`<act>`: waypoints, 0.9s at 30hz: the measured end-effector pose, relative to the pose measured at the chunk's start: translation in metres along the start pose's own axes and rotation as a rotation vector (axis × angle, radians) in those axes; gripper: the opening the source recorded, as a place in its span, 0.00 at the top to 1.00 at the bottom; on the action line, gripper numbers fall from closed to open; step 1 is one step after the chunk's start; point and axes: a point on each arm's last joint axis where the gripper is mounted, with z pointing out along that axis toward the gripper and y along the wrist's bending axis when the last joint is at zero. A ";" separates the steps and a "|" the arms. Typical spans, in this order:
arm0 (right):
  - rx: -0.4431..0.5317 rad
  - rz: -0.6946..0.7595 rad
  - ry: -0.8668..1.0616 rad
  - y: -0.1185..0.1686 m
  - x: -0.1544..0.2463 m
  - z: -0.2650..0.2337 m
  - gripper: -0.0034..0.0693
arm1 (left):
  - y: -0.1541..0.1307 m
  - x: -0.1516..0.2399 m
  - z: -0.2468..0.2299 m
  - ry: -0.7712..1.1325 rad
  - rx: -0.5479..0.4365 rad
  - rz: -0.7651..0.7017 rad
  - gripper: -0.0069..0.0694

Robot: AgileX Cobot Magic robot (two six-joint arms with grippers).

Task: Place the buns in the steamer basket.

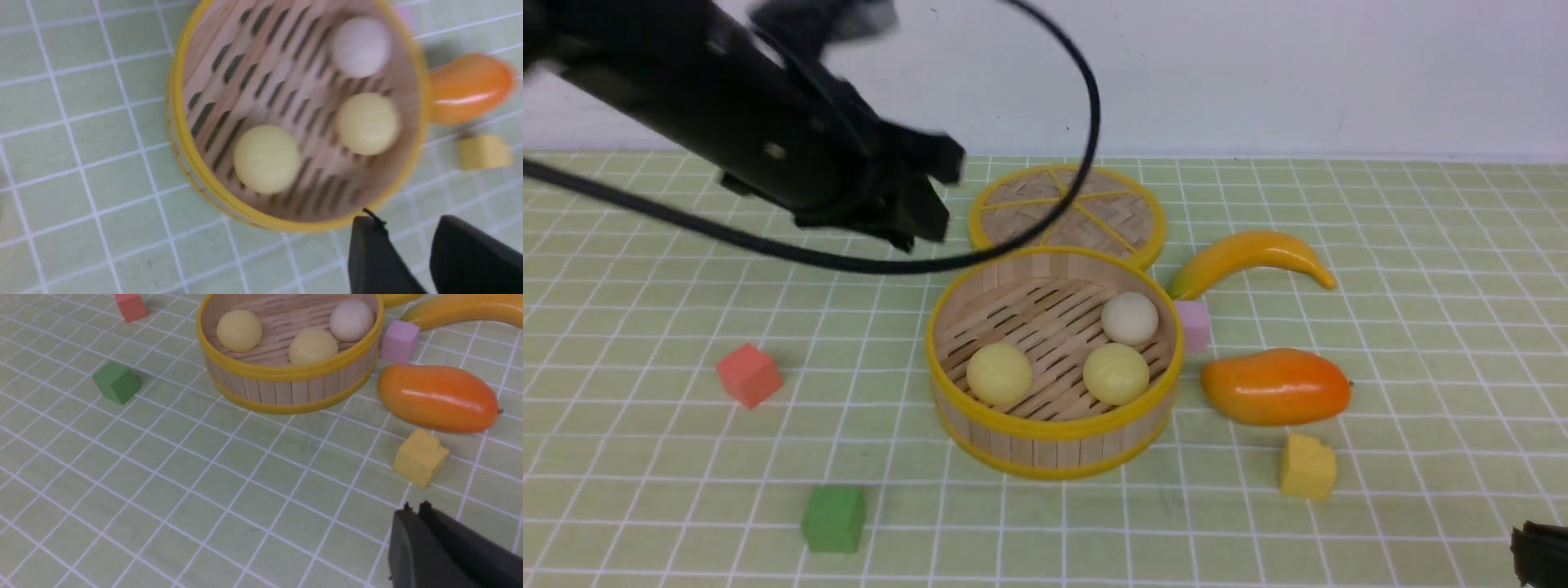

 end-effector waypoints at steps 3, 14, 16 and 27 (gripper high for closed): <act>0.000 0.000 0.000 0.000 0.000 0.000 0.93 | -0.015 0.010 -0.056 -0.086 0.016 0.018 0.76; 0.000 -0.001 0.000 0.000 0.000 0.000 0.91 | -0.007 0.162 -0.180 -0.282 -0.110 -0.062 0.93; 0.000 -0.001 0.000 0.000 0.000 0.000 0.91 | -0.001 0.194 -0.182 -0.305 -0.119 -0.058 0.93; 0.000 0.000 0.000 0.000 0.000 0.000 0.89 | 0.021 0.272 -0.157 -0.395 -0.083 -0.210 0.93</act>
